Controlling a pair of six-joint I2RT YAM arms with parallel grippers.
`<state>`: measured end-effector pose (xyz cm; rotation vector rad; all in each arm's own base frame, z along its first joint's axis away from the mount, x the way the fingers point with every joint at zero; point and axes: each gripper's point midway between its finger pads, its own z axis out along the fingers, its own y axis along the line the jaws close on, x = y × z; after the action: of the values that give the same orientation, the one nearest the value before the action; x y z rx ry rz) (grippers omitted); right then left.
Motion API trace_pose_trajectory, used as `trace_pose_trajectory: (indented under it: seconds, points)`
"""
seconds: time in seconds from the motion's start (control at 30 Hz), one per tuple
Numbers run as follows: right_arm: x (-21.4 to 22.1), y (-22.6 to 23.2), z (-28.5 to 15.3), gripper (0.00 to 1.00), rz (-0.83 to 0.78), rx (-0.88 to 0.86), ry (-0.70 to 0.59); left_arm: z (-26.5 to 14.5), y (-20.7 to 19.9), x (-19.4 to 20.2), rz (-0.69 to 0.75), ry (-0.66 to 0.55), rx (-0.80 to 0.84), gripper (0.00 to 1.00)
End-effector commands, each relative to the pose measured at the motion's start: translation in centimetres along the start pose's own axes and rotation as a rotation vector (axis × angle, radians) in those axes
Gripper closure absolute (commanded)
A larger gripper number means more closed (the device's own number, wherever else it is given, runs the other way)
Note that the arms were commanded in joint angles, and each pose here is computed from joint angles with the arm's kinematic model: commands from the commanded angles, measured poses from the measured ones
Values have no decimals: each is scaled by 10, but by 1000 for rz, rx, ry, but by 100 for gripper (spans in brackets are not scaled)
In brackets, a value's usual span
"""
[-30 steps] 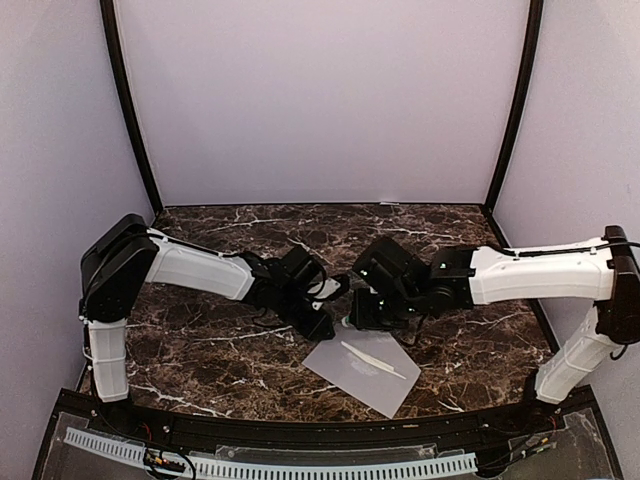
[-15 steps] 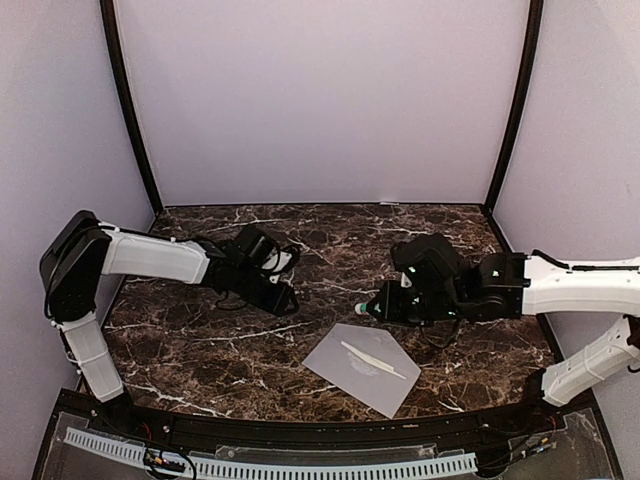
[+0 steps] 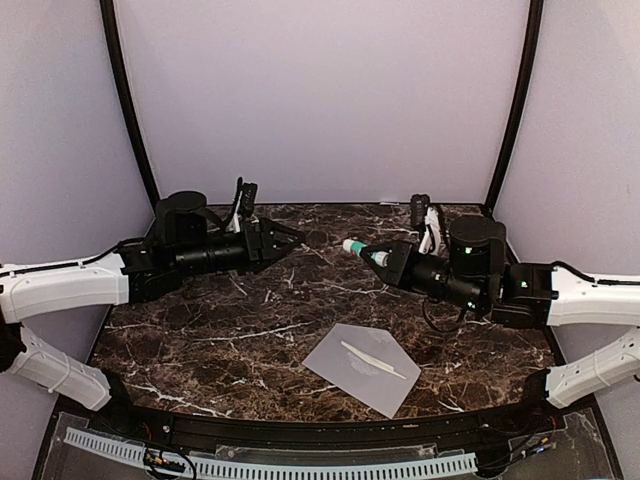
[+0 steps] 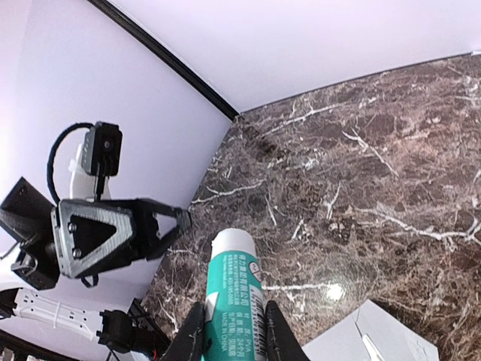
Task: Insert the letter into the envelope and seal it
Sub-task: Adjust the solid glue.
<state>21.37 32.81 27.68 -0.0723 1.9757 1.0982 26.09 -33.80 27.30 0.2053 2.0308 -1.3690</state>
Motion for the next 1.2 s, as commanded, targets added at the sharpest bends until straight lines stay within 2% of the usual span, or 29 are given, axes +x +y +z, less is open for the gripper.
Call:
trace_pose_trajectory:
  seconds: [0.0, 0.07, 0.2, 0.53, 0.73, 1.17]
  points:
    - [-42, 31, -7, 100, -42, -87, -186, -1, -52, -4, -166, -67, 185, 32]
    - [-46, 35, -7, 100, -51, -93, -206, 1, -64, -3, -190, -71, 230, 27]
    - [-46, 45, -3, 100, -82, -113, -207, 8, -80, 0, -213, -68, 279, 23]
    - [-31, 72, 0, 100, -162, -169, -196, 27, -93, 7, -280, -50, 331, 20]
    - [-21, 76, 1, 100, -190, -163, -178, 27, -99, 2, -317, -93, 363, 21]
    - [-5, 78, 13, 100, -250, -98, -155, 30, -108, 2, -332, -96, 378, 48]
